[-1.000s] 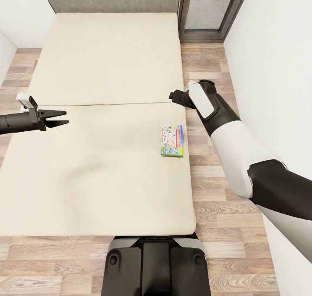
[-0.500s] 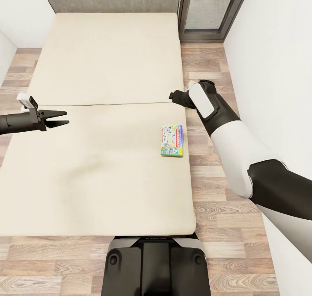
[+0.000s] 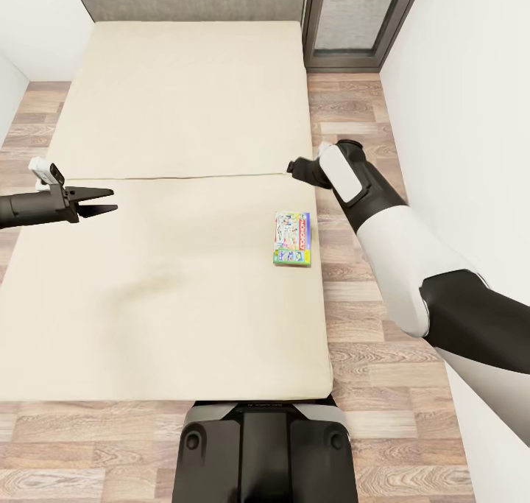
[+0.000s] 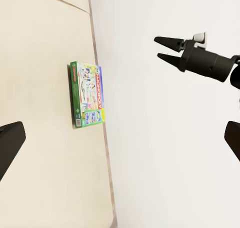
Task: Put all the toys in the child's room - the three board games (two on the bed and one on the table), the two jigsaw puzzles on the table, and the tennis ball on the table - inside the toy box on the table in the child's room.
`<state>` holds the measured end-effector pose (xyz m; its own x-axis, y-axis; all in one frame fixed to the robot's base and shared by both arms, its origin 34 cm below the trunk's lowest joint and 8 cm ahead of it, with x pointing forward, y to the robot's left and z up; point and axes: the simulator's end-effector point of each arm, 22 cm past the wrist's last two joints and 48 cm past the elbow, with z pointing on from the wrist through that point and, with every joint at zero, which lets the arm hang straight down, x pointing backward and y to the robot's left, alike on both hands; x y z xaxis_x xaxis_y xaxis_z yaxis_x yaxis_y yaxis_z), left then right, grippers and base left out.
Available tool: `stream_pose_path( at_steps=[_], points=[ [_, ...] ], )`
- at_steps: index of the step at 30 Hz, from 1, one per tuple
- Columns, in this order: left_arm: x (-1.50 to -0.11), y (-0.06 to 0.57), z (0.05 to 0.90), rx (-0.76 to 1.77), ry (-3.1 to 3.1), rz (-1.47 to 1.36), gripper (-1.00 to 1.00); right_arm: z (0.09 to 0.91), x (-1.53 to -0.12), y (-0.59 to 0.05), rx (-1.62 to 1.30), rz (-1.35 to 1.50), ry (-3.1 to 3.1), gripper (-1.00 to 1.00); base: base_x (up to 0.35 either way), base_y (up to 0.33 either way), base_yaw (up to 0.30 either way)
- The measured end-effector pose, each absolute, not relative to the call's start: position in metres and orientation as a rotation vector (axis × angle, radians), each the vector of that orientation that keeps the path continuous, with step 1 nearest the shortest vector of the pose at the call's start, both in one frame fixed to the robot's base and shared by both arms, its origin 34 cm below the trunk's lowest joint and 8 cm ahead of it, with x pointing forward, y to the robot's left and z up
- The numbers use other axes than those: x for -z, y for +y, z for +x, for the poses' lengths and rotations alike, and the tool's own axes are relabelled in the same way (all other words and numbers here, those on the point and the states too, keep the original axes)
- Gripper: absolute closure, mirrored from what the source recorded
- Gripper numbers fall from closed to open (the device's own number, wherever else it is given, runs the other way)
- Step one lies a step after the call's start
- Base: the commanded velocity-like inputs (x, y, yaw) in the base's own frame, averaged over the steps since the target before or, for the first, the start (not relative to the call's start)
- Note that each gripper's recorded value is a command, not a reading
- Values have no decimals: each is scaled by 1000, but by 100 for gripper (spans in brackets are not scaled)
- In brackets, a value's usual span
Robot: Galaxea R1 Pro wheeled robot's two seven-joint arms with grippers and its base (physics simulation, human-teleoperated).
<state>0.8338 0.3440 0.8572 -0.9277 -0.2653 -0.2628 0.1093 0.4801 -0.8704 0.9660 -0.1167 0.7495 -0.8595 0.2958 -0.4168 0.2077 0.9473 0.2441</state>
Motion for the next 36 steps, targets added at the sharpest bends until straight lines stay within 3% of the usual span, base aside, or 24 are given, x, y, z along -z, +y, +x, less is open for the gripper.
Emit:
stream_pose_path(
  at_steps=[36],
  points=[
    [-842,340,835,1397,2381,-62,-100,940,-689,-119,-229,374,2757,-100,0,0,0]
  ],
)
